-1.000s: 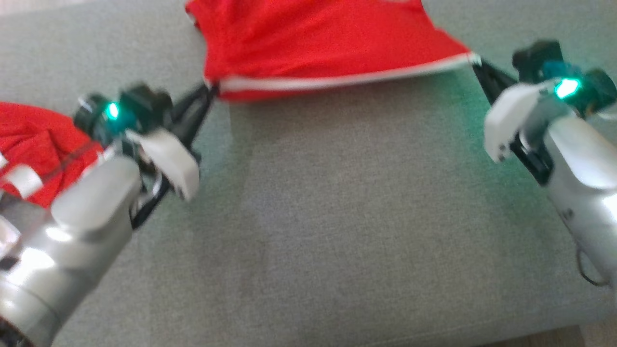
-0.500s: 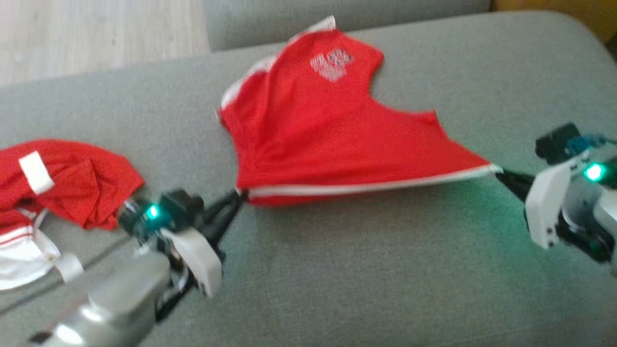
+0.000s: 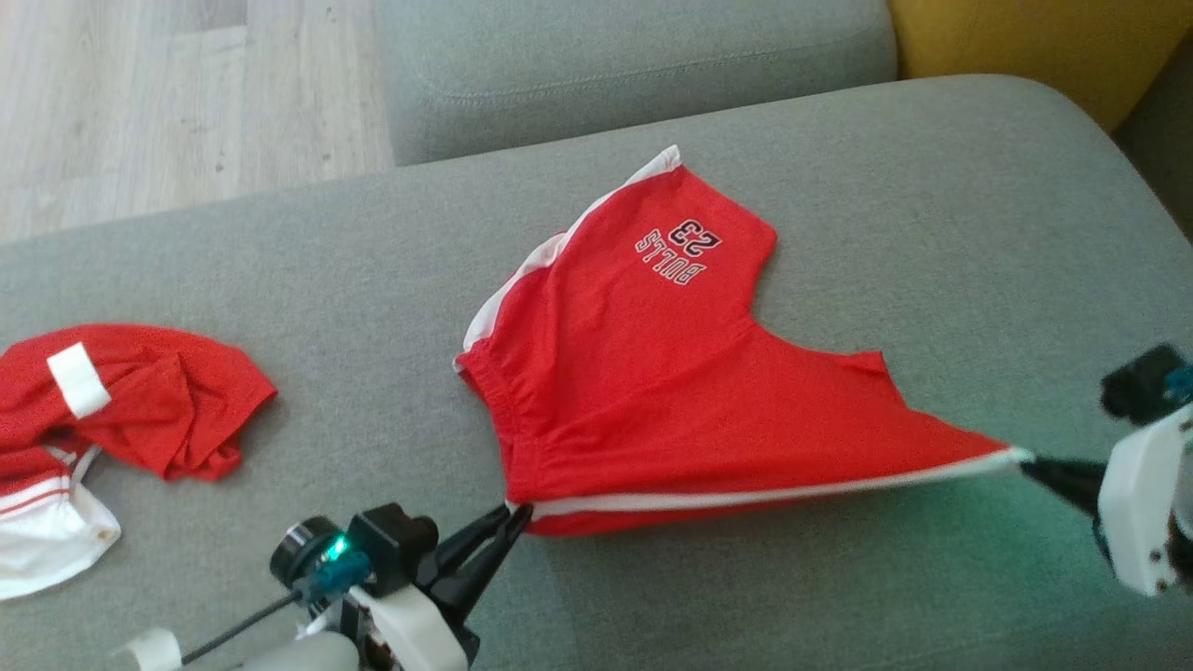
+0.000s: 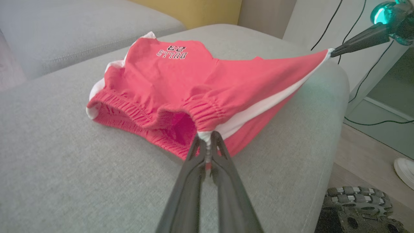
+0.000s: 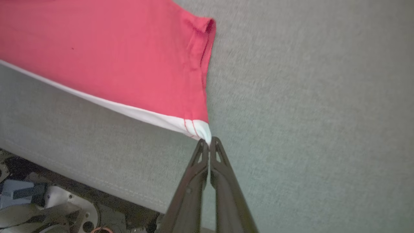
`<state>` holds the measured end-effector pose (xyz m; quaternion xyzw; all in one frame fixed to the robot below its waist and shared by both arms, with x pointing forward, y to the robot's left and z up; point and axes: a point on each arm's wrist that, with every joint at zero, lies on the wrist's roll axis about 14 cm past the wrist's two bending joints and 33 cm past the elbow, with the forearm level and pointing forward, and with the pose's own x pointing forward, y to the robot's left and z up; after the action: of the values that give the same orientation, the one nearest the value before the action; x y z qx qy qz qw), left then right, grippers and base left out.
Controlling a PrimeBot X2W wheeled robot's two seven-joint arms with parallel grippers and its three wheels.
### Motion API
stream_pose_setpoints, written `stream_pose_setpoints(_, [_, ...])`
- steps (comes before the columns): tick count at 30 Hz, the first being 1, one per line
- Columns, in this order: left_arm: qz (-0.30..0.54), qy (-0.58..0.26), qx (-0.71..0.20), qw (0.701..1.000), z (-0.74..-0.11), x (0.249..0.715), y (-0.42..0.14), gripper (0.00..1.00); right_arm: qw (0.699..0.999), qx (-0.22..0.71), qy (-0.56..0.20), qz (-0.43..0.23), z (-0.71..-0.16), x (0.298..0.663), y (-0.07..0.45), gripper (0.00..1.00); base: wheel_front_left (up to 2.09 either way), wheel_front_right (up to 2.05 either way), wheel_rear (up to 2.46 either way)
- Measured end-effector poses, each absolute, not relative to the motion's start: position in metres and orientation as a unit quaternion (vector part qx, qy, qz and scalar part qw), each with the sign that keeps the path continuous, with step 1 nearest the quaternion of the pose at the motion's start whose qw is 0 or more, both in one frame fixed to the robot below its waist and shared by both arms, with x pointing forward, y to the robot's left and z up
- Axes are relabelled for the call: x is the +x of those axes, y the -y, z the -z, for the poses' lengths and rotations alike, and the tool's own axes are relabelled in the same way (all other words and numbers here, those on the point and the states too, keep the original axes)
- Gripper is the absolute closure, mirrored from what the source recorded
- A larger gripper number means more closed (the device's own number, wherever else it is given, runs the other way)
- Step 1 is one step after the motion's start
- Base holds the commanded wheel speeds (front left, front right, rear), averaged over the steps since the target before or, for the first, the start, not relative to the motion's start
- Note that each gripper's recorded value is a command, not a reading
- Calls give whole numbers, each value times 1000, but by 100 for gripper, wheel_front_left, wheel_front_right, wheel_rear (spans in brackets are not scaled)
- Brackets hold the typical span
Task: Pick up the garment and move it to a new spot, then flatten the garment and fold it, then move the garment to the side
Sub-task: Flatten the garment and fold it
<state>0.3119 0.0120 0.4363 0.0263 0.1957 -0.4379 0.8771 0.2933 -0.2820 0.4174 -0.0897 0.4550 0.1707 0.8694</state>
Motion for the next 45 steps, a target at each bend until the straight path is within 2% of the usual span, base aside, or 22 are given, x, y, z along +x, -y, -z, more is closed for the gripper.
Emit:
stream_pose_setpoints(5, [429,-185,32,883,-445,322,-15,100,889,-97,-414,-170,-437,324,281,100,0,0,0])
stream_pose_setpoints(11, [408,-158,29,899,-463,357,-19,100,916,-128,-334,-179,-477,392,265,100,0,0,0])
stream_pose_setpoints(15, [393,-151,31,907,-466,379,-27,100,924,-146,-303,-185,-491,433,252,100,0,0,0])
stream_pose_setpoints(29, [351,-171,17,921,-444,440,-52,100,915,-196,-280,-217,-479,552,195,100,0,0,0])
stream_pose_setpoints(41, [316,-202,37,926,-405,484,-75,100,897,-221,-291,-248,-421,614,151,100,0,0,0])
stream_pose_setpoints(42, [312,-205,37,927,-402,486,-77,100,899,-222,-284,-250,-419,619,149,4,0,0,0])
stream_pose_setpoints(43, [308,-208,39,928,-399,488,-78,60,901,-218,-282,-249,-416,623,147,0,0,0,0])
stream_pose_setpoints(44, [308,-208,39,928,-399,488,-78,0,901,-218,-282,-249,-416,623,147,0,0,0,0])
stream_pose_setpoints(45, [304,-209,42,929,-396,490,-80,0,903,-214,-279,-248,-414,625,145,0,0,0,0])
